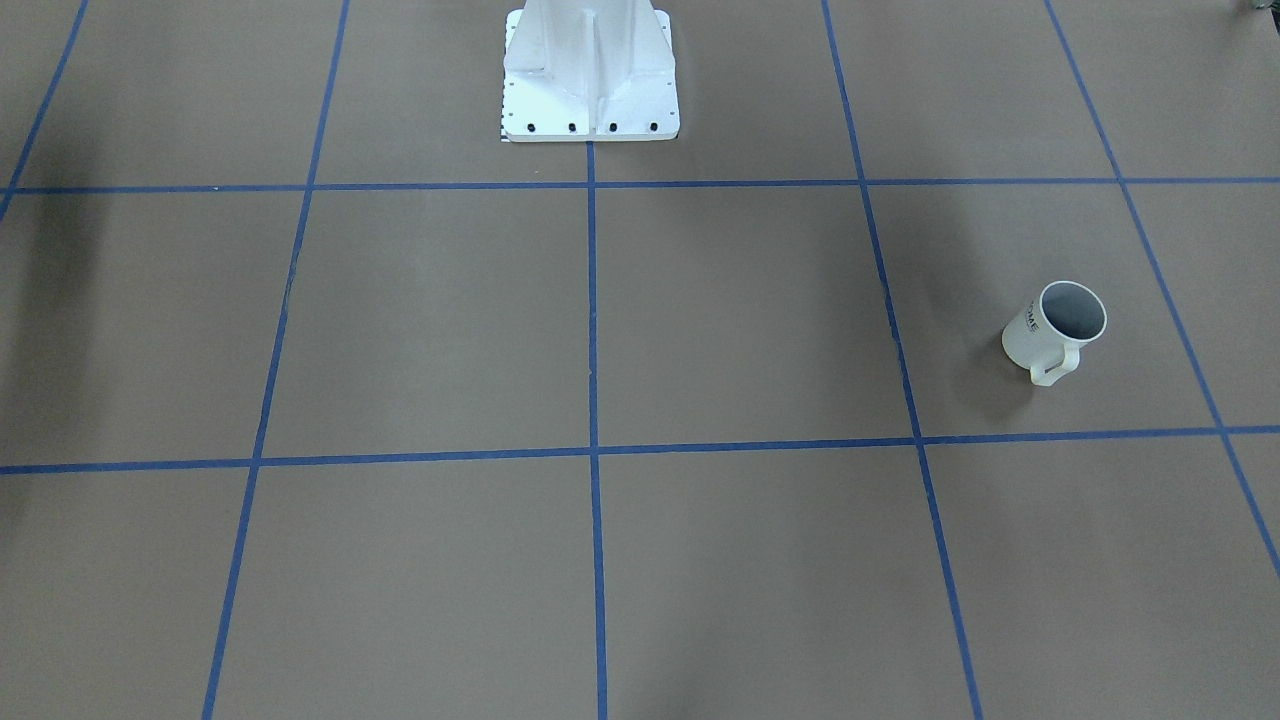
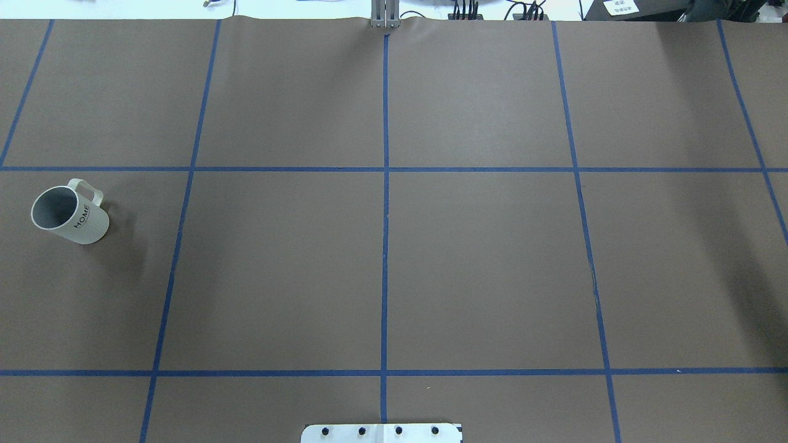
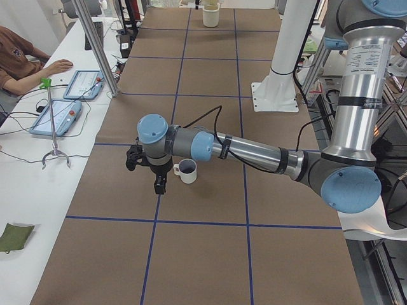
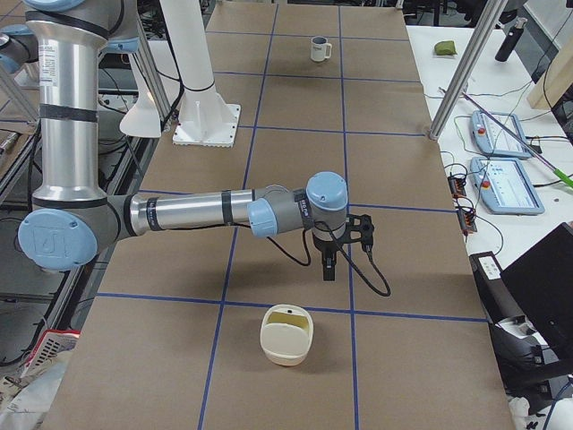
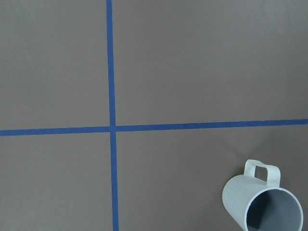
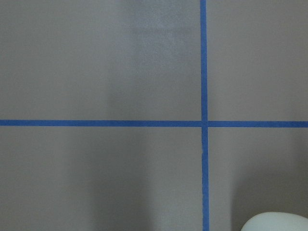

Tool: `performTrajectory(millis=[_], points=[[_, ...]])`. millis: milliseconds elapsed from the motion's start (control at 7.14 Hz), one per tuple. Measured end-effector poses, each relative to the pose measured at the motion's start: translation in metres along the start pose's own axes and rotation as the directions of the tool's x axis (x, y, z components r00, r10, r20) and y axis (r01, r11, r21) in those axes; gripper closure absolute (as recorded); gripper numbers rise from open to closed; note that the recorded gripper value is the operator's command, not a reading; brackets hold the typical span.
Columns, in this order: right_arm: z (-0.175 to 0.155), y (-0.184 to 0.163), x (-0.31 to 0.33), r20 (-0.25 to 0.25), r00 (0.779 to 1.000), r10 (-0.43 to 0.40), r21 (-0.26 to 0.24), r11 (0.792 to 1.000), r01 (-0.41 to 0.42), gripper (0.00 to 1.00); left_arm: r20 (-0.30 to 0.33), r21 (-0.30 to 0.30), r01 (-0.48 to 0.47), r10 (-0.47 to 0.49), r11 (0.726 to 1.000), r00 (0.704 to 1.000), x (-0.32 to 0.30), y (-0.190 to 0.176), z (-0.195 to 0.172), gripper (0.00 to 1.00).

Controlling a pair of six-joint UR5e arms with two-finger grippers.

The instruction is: Left arm hands cup to right arm to dump lemon

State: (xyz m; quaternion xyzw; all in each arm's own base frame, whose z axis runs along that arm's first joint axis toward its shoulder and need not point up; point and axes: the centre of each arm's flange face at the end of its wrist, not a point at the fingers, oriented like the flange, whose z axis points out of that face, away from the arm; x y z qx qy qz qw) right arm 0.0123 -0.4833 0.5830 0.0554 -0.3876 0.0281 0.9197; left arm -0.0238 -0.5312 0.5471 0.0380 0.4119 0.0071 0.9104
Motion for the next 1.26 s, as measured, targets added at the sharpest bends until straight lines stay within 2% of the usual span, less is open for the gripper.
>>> performTrajectory(millis=[280,420,1261], points=[[0.001,0.002,-0.005,0.091,0.996,0.004,-0.031,1.0,-0.001,0.0,0.005,0.005,-0.005,0.005,1.0,1.0,0.002,-0.003,-0.002,0.0],[0.0,0.002,-0.007,0.109,0.994,0.002,-0.032,0.999,0.001,0.01,0.011,0.008,-0.008,0.008,1.0,1.0,0.002,-0.004,-0.003,0.0],[-0.007,0.001,-0.015,0.115,0.993,-0.013,-0.013,1.0,0.014,0.0,0.015,0.023,-0.024,0.024,0.999,1.0,0.01,-0.006,-0.01,0.0]])
